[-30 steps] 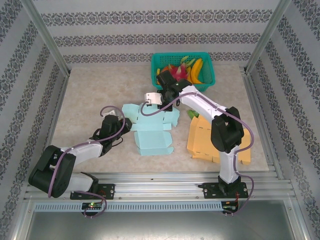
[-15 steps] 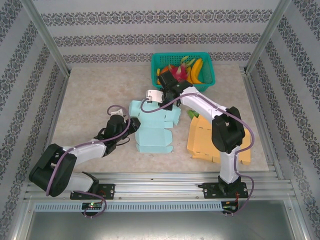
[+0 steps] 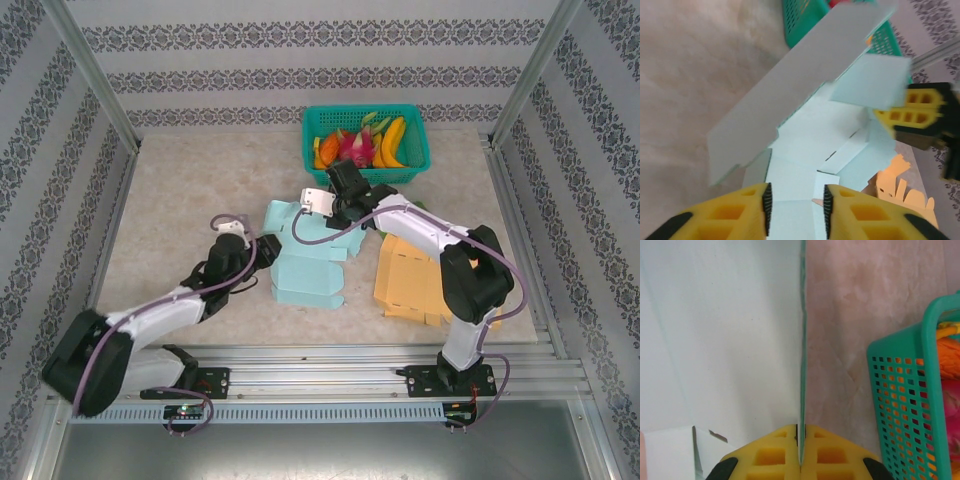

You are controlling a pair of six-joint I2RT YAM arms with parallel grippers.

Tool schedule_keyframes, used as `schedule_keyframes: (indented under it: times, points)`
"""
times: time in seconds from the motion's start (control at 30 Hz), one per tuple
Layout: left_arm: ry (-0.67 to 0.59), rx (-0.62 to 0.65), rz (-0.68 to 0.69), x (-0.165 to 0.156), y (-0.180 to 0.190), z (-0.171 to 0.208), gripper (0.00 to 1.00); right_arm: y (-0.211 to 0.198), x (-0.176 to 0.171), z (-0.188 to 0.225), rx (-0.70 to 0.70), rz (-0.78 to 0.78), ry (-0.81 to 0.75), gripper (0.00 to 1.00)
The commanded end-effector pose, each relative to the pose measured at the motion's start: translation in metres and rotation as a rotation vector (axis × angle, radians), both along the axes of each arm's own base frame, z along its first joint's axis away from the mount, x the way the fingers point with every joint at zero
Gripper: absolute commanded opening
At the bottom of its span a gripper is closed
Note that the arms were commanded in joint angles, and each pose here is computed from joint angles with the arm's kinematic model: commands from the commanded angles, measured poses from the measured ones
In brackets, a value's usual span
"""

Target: Fold the paper box

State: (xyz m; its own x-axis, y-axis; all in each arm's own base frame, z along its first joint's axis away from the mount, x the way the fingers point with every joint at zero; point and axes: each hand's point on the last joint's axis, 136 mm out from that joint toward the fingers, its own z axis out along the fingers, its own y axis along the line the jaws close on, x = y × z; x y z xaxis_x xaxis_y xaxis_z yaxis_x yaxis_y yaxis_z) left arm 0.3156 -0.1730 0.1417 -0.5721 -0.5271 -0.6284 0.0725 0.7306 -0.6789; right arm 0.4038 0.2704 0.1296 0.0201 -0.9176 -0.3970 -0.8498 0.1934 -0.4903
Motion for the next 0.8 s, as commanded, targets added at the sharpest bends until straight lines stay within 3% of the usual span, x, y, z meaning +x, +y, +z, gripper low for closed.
schedule_keyframes:
  times: [0.0,0.13,0.33,0.57,0.77]
  points:
    - [-0.032,0.132,0.029,-0.022,0.026,-0.015,0.4,0.003,0.011,0.023,-0.025,0.004,-0.172,0.0]
    - [-0.116,0.177,0.009,-0.048,0.042,-0.011,0.45,0.016,0.002,0.036,-0.039,0.064,-0.289,0.0]
    - [-0.193,0.243,0.134,-0.072,0.084,-0.016,0.45,0.047,-0.034,0.045,-0.042,0.254,-0.44,0.0]
    - [-0.253,0.227,0.143,-0.09,0.095,-0.023,0.5,0.07,-0.054,0.029,-0.102,0.357,-0.537,0.0]
    - [-0.256,0.248,0.136,-0.085,0.093,-0.024,0.5,0.082,-0.057,0.009,-0.124,0.397,-0.532,0.0]
